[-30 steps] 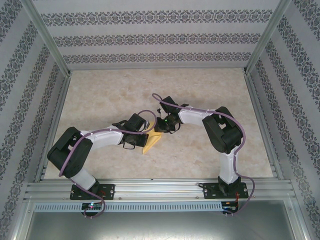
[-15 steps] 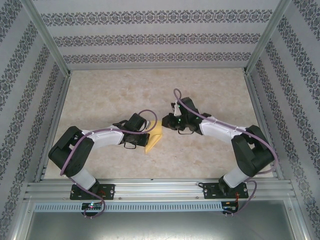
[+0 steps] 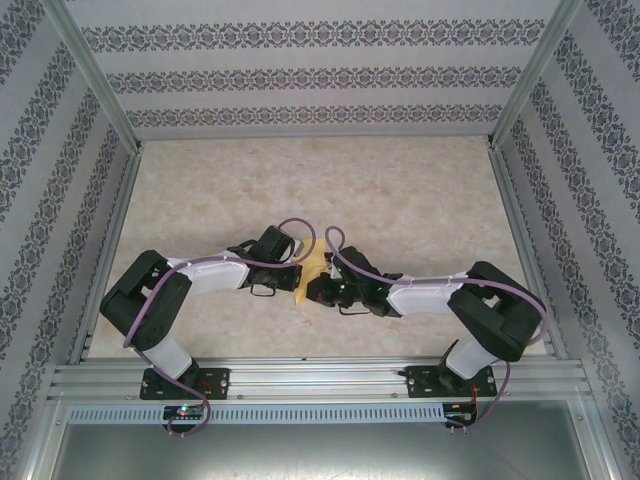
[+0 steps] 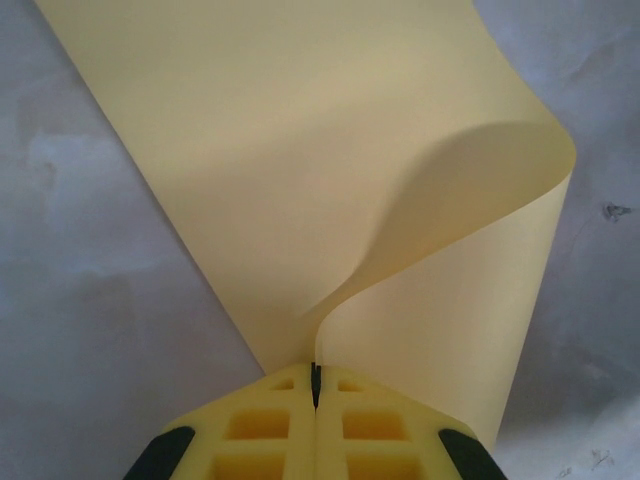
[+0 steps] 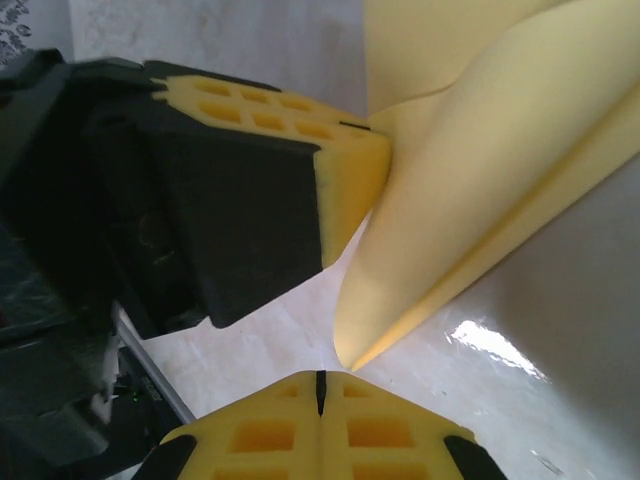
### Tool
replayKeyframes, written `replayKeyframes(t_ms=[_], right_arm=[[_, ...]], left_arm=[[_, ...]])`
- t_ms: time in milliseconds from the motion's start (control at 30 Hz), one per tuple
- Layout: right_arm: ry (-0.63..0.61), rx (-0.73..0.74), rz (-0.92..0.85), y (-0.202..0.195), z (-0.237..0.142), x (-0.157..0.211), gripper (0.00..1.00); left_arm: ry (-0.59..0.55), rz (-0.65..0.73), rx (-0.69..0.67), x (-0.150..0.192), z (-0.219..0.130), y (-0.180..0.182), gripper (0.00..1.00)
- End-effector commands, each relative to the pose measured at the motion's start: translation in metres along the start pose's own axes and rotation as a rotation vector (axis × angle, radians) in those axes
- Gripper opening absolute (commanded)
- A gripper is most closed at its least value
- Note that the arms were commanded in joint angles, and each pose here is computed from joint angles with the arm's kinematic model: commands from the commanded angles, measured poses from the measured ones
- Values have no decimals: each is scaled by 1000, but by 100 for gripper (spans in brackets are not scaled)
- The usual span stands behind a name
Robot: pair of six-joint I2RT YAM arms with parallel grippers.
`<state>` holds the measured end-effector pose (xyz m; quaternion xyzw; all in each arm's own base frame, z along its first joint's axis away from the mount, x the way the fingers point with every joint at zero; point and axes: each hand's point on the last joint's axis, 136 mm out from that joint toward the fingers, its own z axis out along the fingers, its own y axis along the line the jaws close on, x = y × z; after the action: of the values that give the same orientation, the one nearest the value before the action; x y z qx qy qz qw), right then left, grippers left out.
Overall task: Fold a paper plane with a square sheet of paper (pick it up from the middle)
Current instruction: Third fold the triangle at the center of the table.
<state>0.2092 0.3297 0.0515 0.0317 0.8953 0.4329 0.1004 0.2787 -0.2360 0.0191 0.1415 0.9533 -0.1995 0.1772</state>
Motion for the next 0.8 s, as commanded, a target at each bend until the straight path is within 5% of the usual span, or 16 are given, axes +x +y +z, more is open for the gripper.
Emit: replayKeyframes(t_ms=[0,167,333,767], right_arm=[[-58,-16,35,2,7,-12,1],[-155,26,-10,-2,-23,-50,0],[-122,263,-104,-26,-50,-89,2],[89,209,-107,-25,11,-127,3]], left_arm=[[54,-37,-39,19,8,16,0],[57,-35,-34,20,7,16,0],[49,-33,-35,19,5,15,0],[51,-22,-33,16,2,13,0]])
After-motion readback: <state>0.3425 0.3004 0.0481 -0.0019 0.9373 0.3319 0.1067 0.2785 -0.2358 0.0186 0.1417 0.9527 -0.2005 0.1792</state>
